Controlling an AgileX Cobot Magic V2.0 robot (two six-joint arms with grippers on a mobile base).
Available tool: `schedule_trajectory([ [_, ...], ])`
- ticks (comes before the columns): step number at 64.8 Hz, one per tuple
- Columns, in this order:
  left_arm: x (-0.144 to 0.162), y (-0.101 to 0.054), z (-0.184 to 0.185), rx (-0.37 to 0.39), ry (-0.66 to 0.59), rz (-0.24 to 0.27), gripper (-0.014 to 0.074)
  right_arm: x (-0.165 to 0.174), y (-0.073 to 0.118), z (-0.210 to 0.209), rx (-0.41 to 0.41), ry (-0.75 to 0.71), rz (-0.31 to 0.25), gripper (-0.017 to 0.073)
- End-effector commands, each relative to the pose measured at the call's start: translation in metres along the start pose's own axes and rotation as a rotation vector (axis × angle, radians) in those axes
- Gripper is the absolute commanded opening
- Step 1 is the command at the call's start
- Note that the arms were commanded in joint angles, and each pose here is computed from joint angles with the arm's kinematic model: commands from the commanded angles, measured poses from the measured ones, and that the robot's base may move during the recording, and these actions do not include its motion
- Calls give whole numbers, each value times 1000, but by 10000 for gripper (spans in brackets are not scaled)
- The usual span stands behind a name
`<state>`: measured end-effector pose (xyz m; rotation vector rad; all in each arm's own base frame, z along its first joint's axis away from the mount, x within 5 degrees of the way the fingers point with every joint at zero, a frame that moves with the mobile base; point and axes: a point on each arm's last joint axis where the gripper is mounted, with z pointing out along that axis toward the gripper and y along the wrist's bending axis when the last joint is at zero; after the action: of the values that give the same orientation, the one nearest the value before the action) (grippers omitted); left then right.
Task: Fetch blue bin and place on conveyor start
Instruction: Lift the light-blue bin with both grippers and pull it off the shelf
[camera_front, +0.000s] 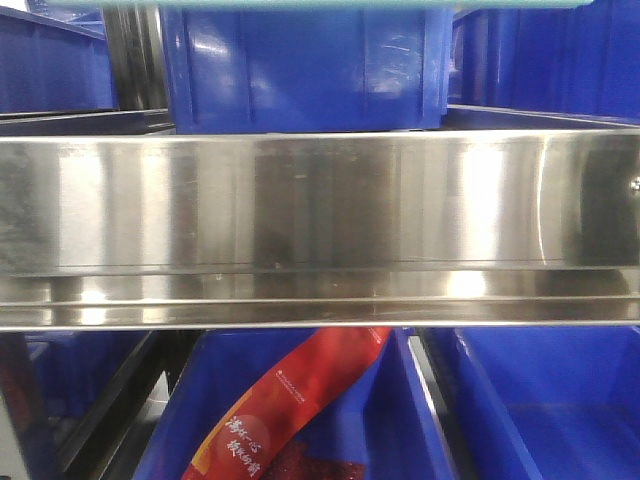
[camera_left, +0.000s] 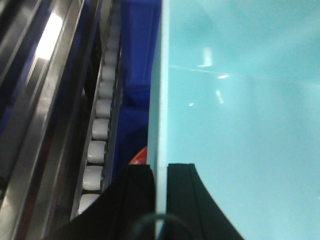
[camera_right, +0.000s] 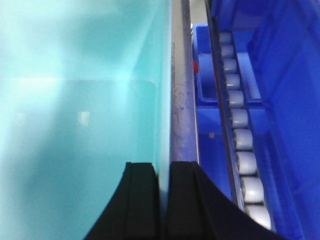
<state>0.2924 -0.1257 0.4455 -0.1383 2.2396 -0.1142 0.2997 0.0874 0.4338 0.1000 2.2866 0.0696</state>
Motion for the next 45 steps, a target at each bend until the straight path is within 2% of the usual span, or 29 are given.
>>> schedule_trajectory([
  [1,-6,1,-17,28,-76,-8,-111,-6,-5,-19,6,-98,-6,-154],
  [17,-11,0,-22,61,-126,-9,-111,-7,-8,-32,-8,-136,1,-154],
  [45,-12,1,-23,50,-131,-5,-111,-9,-7,-32,-16,-150,1,-154],
])
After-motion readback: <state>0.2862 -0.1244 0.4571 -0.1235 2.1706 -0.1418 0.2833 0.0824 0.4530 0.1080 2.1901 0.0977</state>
